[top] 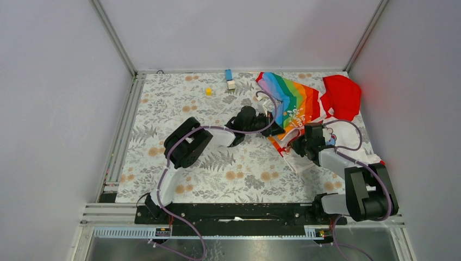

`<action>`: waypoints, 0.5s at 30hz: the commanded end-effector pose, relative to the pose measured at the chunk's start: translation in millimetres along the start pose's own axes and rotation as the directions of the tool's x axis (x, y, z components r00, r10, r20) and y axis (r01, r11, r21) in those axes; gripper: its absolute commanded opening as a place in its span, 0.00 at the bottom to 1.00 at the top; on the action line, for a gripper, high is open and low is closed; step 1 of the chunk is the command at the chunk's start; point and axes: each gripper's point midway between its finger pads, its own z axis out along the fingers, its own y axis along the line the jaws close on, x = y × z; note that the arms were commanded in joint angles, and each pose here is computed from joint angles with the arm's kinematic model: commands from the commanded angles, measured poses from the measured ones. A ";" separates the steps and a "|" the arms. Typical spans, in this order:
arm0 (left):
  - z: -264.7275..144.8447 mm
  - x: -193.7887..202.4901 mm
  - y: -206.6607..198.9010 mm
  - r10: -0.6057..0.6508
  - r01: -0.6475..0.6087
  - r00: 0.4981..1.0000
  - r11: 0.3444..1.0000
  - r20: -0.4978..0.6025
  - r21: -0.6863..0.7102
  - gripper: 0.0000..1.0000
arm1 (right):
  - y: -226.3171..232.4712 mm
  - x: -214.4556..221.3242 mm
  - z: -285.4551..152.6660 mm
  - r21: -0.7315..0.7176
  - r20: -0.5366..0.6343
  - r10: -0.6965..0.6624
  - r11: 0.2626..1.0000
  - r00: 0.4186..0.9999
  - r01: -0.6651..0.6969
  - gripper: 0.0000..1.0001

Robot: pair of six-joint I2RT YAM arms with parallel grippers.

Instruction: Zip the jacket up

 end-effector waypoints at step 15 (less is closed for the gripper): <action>10.5 -26.2 -44.3 0.136 -0.143 0.981 0.989 0.136 0.041 0.00 | 29.1 -14.5 7.5 -0.100 0.096 -0.072 0.992 0.993 0.081 0.00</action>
